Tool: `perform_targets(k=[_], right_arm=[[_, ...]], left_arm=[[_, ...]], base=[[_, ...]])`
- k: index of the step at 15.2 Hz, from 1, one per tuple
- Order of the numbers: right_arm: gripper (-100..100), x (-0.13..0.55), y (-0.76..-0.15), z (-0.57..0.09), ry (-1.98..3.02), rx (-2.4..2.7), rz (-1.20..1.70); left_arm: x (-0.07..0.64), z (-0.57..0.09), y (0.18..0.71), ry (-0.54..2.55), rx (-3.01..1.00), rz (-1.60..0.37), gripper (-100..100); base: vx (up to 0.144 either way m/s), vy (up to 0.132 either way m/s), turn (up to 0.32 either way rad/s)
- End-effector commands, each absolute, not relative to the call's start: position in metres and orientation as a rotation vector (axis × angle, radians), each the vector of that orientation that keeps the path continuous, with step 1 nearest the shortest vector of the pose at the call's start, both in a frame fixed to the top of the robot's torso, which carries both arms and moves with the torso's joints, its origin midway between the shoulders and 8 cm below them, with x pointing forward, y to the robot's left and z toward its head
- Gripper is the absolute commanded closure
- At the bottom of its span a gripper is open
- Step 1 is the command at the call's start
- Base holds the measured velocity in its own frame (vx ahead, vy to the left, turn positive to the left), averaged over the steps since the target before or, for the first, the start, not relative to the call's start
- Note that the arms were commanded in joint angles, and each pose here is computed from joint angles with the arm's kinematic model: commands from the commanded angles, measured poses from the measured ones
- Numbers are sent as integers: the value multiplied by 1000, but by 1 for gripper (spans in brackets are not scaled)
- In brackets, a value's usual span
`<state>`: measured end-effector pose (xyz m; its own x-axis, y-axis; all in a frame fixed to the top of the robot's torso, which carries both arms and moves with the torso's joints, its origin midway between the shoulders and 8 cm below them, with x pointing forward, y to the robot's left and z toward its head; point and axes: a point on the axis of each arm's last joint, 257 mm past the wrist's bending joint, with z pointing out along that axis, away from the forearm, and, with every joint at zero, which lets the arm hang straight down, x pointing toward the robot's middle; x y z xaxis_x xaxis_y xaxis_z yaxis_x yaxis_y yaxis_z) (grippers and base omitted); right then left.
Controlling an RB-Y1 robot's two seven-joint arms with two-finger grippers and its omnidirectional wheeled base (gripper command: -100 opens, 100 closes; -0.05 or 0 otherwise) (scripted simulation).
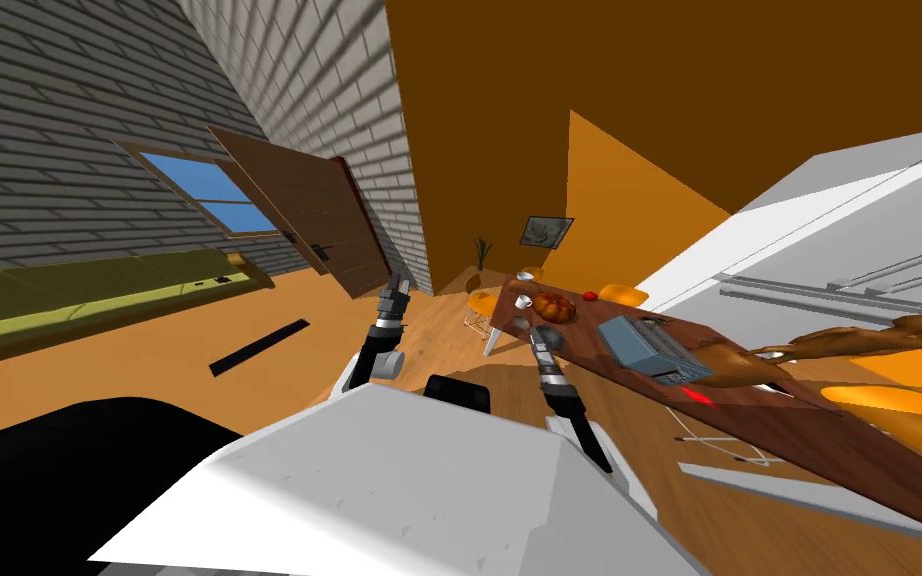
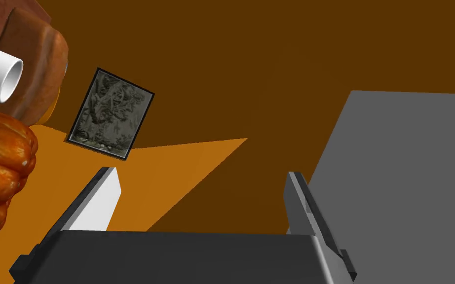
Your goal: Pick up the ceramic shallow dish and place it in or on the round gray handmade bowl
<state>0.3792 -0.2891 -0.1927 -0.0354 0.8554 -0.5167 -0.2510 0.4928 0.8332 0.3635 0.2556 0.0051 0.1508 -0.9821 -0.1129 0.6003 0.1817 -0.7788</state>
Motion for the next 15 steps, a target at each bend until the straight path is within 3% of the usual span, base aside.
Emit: perform_targets(k=[1,15], right_arm=[[-100,376,-298,-223,1408,592,928],[-100,334,-368,-365,1802,612,637]], left_arm=[[363,5,256,717,-661,-1263,0],[363,5,256,717,-661,-1263,0]], base=[[-13,132,185],[9,95,119]])
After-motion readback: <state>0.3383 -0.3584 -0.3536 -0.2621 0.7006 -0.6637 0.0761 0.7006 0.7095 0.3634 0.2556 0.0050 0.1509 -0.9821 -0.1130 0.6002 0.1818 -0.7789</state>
